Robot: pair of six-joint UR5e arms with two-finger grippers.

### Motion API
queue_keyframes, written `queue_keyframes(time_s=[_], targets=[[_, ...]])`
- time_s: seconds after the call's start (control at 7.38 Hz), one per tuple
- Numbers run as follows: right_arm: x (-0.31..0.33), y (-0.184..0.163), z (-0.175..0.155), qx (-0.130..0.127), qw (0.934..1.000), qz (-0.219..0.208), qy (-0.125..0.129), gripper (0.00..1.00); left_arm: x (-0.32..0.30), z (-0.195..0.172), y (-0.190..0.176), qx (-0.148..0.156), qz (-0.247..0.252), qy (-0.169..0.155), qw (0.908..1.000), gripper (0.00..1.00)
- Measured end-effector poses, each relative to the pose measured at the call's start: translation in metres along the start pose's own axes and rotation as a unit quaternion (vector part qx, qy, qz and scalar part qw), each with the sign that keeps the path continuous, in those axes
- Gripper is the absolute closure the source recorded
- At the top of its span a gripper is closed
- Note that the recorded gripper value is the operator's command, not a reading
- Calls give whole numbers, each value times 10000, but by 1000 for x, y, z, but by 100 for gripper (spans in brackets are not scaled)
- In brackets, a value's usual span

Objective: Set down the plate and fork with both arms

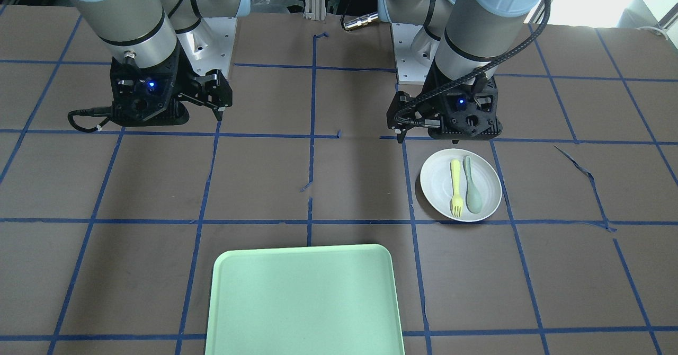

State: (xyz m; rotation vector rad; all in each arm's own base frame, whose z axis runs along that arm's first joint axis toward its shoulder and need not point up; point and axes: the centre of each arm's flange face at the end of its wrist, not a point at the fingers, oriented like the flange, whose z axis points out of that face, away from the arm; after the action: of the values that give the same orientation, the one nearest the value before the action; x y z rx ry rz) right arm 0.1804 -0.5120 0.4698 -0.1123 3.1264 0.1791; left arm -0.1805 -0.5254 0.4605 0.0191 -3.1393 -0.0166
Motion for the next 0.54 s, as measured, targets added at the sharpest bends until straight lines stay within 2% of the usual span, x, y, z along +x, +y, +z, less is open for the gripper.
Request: queue_keyframes(time_s=[0.54], targets=[[0, -2, 1, 20, 10000, 7, 19, 0, 0, 2, 1, -21, 9, -13, 10000, 0]])
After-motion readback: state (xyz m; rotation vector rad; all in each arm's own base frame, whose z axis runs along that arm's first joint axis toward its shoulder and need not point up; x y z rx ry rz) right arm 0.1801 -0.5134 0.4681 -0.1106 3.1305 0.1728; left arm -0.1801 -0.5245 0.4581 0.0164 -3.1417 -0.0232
